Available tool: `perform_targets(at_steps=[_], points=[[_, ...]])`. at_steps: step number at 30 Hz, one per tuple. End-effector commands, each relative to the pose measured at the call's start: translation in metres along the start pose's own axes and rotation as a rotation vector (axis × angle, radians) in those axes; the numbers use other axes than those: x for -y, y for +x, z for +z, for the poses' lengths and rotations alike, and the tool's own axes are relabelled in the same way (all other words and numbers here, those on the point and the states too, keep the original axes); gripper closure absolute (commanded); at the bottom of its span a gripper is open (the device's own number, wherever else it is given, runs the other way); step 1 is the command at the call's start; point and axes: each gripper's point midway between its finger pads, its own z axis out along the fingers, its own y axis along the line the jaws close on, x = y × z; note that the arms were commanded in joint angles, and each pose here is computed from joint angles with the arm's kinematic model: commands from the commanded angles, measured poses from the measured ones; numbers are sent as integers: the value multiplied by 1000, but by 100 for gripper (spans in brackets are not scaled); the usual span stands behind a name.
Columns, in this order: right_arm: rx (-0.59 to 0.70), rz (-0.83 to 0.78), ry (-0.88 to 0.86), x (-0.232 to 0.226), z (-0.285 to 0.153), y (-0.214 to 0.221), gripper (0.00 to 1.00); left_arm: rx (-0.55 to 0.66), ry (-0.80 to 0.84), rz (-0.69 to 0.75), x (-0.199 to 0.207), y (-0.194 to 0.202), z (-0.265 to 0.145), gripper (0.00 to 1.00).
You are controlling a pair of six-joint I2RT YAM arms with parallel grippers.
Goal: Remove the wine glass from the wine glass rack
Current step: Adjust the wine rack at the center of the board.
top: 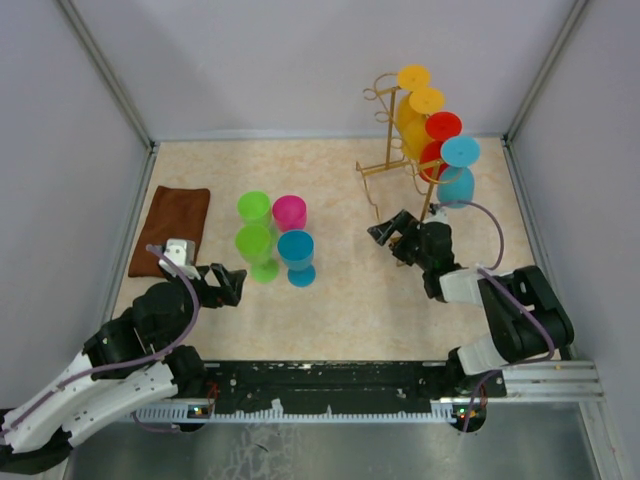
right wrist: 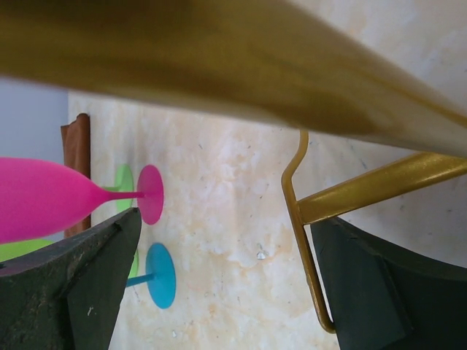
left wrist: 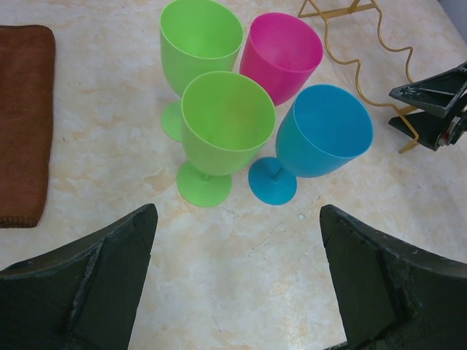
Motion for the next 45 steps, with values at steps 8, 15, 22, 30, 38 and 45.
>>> perform_targets(at_steps=[8,15,22,30,38,45], points=[[80,26,-118,-34,-9,1,2,8,-21,-17,-5,-1,-2,2],[219,-14,39,-9,-38,-23,1,9,-24,-22,-6,-1,-3,2],[257,-48,105,-1,-70,-29,1,9,-26,-22,-7,-1,-3,2],[383,-54,173,2,-120,-53,1,13,-28,-31,-8,-1,-4,2],[626,-161,224,-25,-194,-114,1,12,-31,-37,-9,-1,-5,2],[821,-338,200,-66,-252,-163,1,13,-29,-41,-9,-2,-5,2]])
